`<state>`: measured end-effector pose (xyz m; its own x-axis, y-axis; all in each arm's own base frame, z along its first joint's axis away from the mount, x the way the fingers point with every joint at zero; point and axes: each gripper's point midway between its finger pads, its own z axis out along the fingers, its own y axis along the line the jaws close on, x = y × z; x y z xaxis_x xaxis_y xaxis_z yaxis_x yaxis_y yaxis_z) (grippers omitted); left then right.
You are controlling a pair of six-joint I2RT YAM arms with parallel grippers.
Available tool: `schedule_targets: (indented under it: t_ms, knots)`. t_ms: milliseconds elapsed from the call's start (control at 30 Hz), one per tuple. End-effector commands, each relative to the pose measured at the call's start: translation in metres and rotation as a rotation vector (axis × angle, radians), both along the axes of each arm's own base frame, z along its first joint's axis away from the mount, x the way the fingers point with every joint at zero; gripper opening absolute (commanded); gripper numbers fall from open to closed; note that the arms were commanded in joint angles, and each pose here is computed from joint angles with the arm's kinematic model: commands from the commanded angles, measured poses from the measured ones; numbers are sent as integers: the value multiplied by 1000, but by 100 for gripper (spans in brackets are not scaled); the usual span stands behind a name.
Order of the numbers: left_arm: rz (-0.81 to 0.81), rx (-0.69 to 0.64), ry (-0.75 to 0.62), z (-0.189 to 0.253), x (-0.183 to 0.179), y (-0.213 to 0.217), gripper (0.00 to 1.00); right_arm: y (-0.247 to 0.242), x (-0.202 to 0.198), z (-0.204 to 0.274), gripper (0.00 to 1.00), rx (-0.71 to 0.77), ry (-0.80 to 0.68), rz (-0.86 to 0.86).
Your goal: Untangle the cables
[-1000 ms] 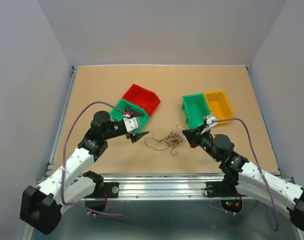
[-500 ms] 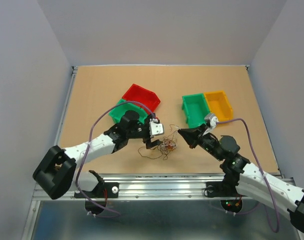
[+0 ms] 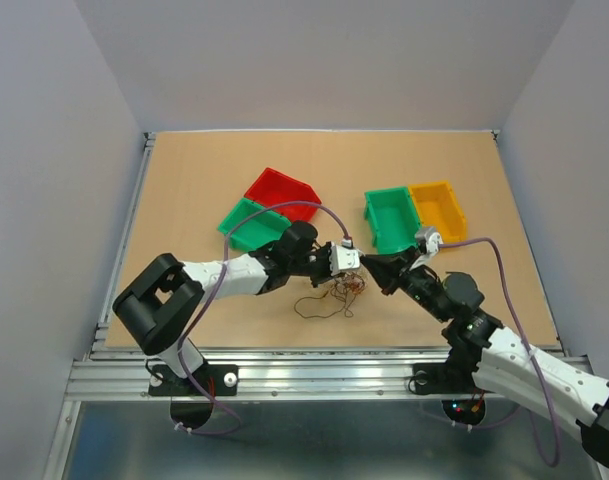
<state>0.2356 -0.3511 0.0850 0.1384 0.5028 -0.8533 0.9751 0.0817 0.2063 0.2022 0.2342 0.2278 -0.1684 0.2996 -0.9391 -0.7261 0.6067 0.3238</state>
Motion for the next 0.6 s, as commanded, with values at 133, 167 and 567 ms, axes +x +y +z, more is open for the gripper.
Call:
schedule_targets:
  t_ms: [133,167,567]
  knots:
    - [127,-106,-100,54,30,7,0,-38,14,31,0,120,-2,-213]
    - [154,-113,-106,57,33,13,0,-52,22,26,1,124,47,-304]
    - [316,-232,-120,100,62,71,0,-161,22,14,0,232,148,-789]
